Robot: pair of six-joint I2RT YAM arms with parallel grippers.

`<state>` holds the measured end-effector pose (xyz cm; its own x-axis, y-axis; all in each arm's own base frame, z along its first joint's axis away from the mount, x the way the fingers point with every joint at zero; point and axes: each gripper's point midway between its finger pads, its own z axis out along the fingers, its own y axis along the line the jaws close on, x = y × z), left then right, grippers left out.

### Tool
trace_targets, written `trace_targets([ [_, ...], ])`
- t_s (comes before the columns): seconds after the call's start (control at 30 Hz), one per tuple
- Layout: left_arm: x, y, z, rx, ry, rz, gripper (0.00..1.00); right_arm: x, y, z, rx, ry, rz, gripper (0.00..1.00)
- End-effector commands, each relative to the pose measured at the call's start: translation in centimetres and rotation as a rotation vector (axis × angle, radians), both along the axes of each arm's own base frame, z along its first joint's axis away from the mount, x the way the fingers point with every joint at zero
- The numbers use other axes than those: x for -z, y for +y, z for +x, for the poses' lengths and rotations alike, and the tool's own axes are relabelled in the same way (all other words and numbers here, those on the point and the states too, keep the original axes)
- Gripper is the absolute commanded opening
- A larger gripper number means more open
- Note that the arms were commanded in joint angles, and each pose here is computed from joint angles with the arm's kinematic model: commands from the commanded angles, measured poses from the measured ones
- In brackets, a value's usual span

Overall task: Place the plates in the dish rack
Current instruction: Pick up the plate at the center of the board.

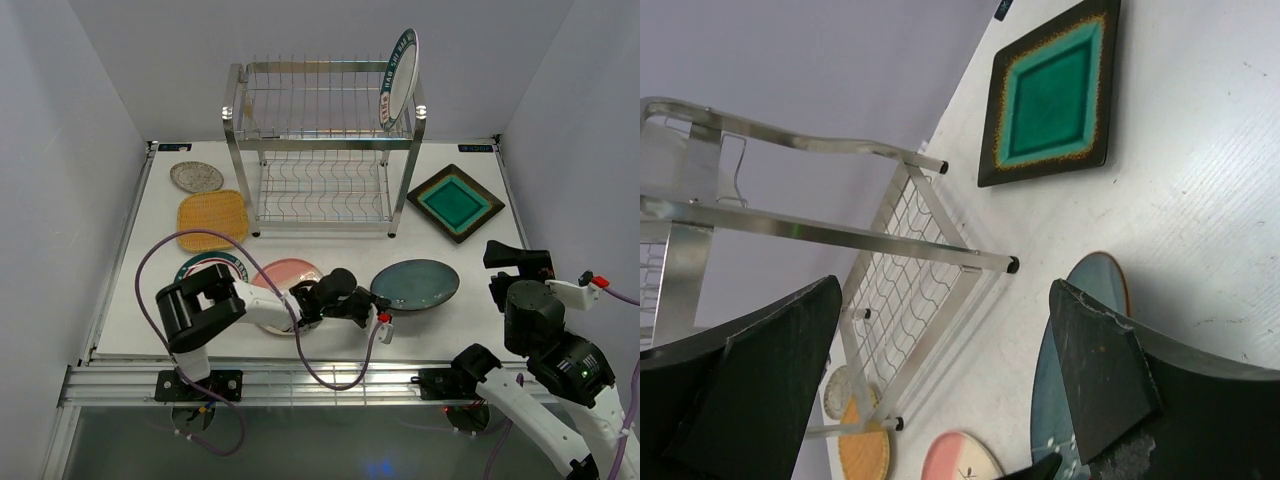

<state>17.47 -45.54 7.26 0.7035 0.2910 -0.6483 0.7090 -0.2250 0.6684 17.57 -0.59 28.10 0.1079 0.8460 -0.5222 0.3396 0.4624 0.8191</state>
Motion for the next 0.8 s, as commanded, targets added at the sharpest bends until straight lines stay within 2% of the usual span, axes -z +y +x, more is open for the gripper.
trace_targets([
  [0.0, -7.7, 0.0, -1.3, -0.001, 0.072, -0.195, 0.0, -1.6, -1.5, 0.1, 0.095, -0.035, 0.008, 0.9],
  [0.03, -9.4, 0.3, -1.7, 0.001, 0.078, -0.23, 0.0, -1.7, -1.6, 0.1, 0.1, -0.037, 0.01, 0.9],
  [0.27, -13.3, 3.4, -3.5, -0.033, 0.205, -0.313, 0.0, -2.7, -2.2, 0.5, 0.161, -0.067, 0.02, 0.9],
  [0.43, -17.9, 5.0, -2.4, -0.158, 0.269, -0.423, 0.0, -3.5, -2.3, 1.1, 0.185, -0.106, 0.007, 0.9],
  [0.57, -21.9, 6.6, -1.5, -0.249, 0.302, -0.501, 0.0, -2.1, -1.6, 1.9, 0.181, -0.065, -0.028, 0.9],
  [0.77, -28.2, 9.1, -1.2, -0.312, 0.318, -0.648, 0.0, 2.9, -0.4, 3.0, 0.169, 0.012, -0.045, 0.9],
])
